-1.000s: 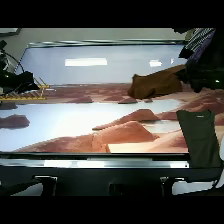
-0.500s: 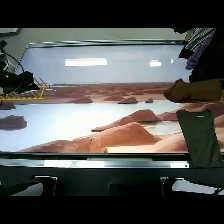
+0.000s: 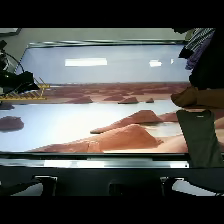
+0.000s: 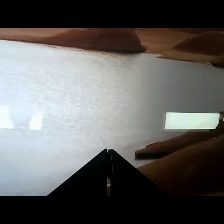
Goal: Fold the clothes and pants, and hang the long-sleeved shirts on hangers.
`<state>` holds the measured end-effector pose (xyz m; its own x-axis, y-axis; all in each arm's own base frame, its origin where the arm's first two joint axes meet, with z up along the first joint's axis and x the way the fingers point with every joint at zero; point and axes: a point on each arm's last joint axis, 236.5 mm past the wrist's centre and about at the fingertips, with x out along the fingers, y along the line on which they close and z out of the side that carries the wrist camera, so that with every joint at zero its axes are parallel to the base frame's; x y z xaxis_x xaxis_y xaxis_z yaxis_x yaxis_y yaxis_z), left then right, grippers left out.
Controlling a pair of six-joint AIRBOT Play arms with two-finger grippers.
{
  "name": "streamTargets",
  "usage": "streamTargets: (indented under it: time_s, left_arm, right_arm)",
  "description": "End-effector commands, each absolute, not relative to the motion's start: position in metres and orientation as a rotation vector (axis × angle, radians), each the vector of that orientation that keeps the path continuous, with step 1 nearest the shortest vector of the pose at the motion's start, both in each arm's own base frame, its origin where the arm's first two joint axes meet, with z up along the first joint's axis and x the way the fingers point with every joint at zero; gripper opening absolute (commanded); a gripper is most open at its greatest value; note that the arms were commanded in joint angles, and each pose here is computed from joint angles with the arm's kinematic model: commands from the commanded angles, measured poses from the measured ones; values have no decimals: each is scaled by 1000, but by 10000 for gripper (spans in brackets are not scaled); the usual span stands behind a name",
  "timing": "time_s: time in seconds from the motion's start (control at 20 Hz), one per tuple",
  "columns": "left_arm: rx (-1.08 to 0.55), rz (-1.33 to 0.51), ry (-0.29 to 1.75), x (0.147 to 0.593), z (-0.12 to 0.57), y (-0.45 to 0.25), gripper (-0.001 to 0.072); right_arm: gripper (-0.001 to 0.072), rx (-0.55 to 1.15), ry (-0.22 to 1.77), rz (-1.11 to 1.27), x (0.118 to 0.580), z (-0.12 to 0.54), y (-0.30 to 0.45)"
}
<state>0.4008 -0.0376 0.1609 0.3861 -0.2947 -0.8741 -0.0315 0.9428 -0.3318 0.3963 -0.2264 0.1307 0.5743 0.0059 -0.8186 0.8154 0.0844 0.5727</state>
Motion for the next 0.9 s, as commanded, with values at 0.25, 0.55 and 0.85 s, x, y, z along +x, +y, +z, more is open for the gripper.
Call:
streamTargets:
  time_s: [0.25,0.55,0.85]
  left_arm:
    - [-317,-171,1168,401,160,-38,16]
    - [-317,-172,1169,401,160,-38,16]
    - [-317,-172,1169,401,160,-38,16]
  right_arm:
    - [30,1111,1080,-988,296,108,-235]
    - [30,981,1260,-1021,259,86,-233]
    - [30,951,1429,-1017,234,20,-219]
